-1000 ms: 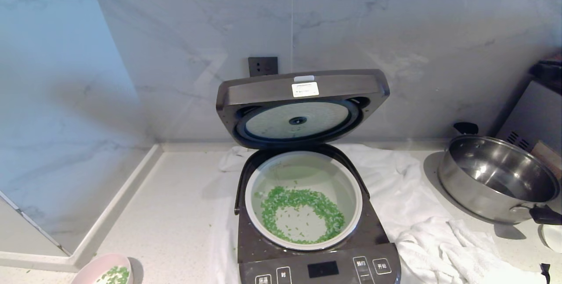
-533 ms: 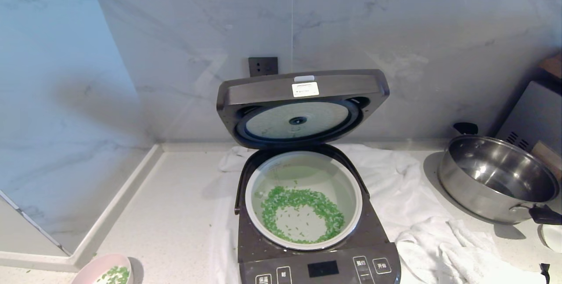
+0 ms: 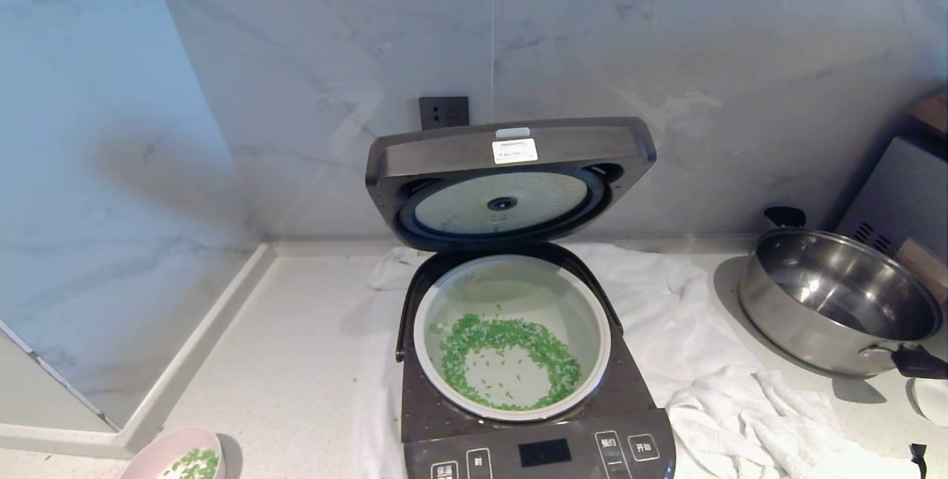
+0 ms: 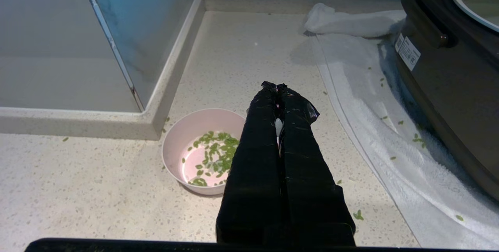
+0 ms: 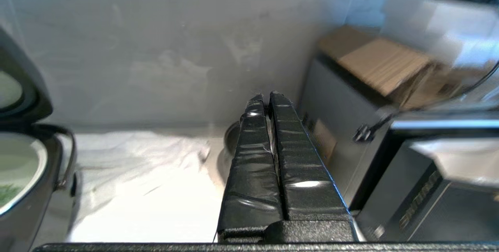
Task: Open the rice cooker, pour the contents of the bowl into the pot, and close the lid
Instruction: Turn on the tap
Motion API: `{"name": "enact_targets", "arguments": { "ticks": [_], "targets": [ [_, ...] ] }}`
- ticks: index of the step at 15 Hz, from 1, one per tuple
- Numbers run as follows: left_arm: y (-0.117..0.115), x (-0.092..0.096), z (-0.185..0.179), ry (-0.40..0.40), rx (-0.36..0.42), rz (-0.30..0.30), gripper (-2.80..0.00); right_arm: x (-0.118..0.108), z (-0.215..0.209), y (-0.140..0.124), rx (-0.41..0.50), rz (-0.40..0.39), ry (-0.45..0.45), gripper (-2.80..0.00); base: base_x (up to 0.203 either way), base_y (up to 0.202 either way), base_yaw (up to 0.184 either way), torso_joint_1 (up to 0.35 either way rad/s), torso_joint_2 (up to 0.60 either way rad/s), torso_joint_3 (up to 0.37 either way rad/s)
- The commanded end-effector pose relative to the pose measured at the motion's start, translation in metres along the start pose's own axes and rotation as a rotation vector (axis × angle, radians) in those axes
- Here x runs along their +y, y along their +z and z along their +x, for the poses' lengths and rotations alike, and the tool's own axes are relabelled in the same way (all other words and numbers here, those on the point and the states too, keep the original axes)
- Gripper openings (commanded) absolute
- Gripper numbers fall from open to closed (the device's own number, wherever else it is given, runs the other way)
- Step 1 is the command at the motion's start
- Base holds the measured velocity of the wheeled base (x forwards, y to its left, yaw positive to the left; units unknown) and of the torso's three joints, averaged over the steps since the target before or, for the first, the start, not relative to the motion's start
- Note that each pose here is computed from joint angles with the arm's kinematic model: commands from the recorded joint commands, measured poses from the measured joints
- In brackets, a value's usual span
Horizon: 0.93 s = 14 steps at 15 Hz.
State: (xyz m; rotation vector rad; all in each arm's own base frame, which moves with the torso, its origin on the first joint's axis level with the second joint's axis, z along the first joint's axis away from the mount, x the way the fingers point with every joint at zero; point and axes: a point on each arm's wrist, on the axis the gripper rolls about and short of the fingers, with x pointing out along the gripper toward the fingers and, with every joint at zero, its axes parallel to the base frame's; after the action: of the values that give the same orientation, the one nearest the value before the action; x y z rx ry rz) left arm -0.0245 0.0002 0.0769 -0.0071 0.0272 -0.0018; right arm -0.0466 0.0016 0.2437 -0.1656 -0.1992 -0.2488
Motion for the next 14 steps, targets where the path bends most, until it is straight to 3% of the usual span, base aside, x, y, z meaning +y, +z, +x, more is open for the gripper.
{"name": "enact_targets", "arguments": {
  "ticks": [1,4,10,14],
  "targets": [
    [0.0,0.0,0.0,0.0,0.002,-0.002,-2.8,0.002,-0.002,-0.015,0.018,0.004,0.001,-2.8,0.0,0.0,0.0,0.0,0.0,0.0],
    [0.0,0.0,0.0,0.0,0.002,0.0,-2.8,-0.001,-0.003,-0.022,0.002,0.026,0.09,-2.8,0.0,0.0,0.0,0.0,0.0,0.0],
    [0.0,0.0,0.0,0.0,0.002,0.0,-2.8,0.008,-0.026,-0.099,0.03,-0.024,0.125,-2.8,0.0,0.0,0.0,0.0,0.0,0.0],
    [0.0,0.0,0.0,0.003,0.002,-0.001,-2.8,0.022,-0.012,-0.15,0.066,-0.045,0.126,-2.8,0.0,0.0,0.0,0.0,0.0,0.0]
  ]
}}
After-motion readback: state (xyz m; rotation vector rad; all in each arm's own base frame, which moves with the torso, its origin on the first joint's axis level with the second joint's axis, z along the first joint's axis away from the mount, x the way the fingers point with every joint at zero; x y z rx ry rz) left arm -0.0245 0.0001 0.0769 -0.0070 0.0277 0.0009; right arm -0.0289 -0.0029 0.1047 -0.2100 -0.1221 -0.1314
